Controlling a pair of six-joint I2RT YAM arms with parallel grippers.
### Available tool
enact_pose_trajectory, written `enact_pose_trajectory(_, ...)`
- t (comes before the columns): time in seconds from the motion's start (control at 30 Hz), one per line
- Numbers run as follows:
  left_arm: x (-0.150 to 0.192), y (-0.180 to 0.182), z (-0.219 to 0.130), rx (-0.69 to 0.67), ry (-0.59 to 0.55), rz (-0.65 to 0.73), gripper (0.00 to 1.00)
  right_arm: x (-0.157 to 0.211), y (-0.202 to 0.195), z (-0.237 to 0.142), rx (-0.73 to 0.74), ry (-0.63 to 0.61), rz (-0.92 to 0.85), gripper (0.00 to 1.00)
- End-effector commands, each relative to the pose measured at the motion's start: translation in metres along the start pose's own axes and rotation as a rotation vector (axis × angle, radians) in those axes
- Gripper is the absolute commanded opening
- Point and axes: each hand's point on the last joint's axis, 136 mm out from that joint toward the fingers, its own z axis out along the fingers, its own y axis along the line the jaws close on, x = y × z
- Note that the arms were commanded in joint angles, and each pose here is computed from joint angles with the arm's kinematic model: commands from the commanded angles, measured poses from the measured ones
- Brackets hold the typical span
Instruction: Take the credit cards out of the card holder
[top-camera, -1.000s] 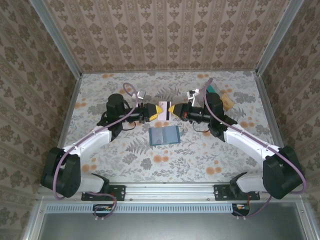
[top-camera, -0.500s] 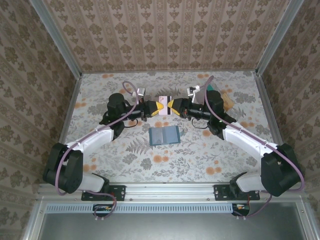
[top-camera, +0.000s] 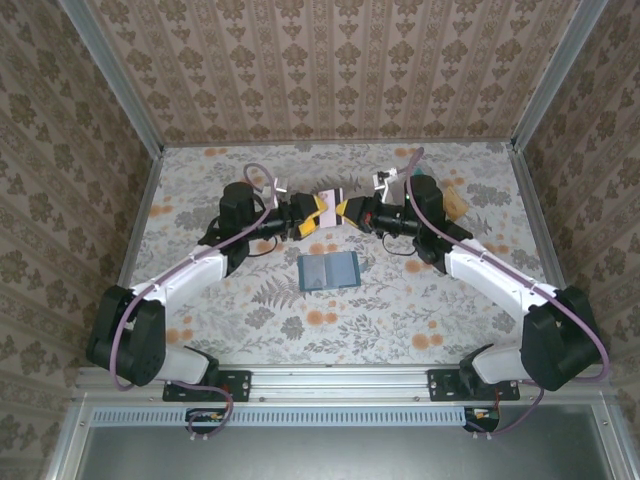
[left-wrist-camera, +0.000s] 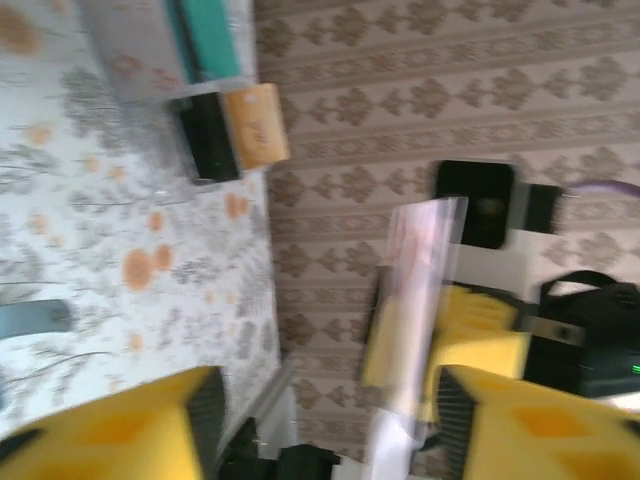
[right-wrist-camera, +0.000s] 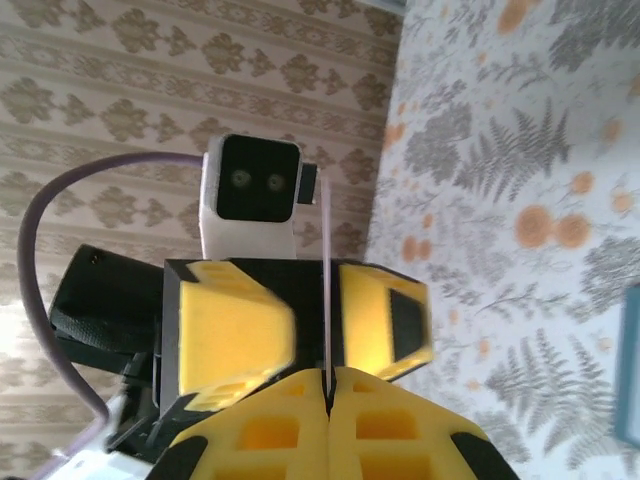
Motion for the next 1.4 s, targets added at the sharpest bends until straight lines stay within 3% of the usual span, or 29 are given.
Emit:
enact_pose_trajectory(0.0,-0.010,0.038,-0.015,-0.173,-0.059,-0.007,0.75,-0.016,-0.019,-0.023,0.236,-0.026,-0.200,0.00)
enact_pose_trajectory(0.17,-0.018,0.084,-0.039,-0.324,-0.118,-0.037,0.94,-0.055,-0.053,-0.052,0.527,-0.056,-0.403,0.00)
enact_pose_trajectory(0.3,-0.020,0.113,-0.058,-0.461,-0.144,-0.029,0.99,-0.088,-0.085,-0.074,0.753,-0.075,-0.559,0.00)
enact_pose_trajectory(0.43,-0.019,0.128,-0.071,-0.537,-0.136,-0.026,1.00,-0.114,-0.113,-0.083,0.881,-0.039,-0.668,0.00)
enact_pose_trajectory(0.83,-0.021,0.142,-0.077,-0.579,-0.096,-0.010,1.00,-0.158,-0.199,-0.063,0.956,0.188,-0.723,0.00)
enact_pose_trajectory(1.37,-0.018,0.144,-0.076,-0.564,-0.062,-0.004,1.00,-0.157,-0.251,-0.056,1.016,0.353,-0.702,0.00)
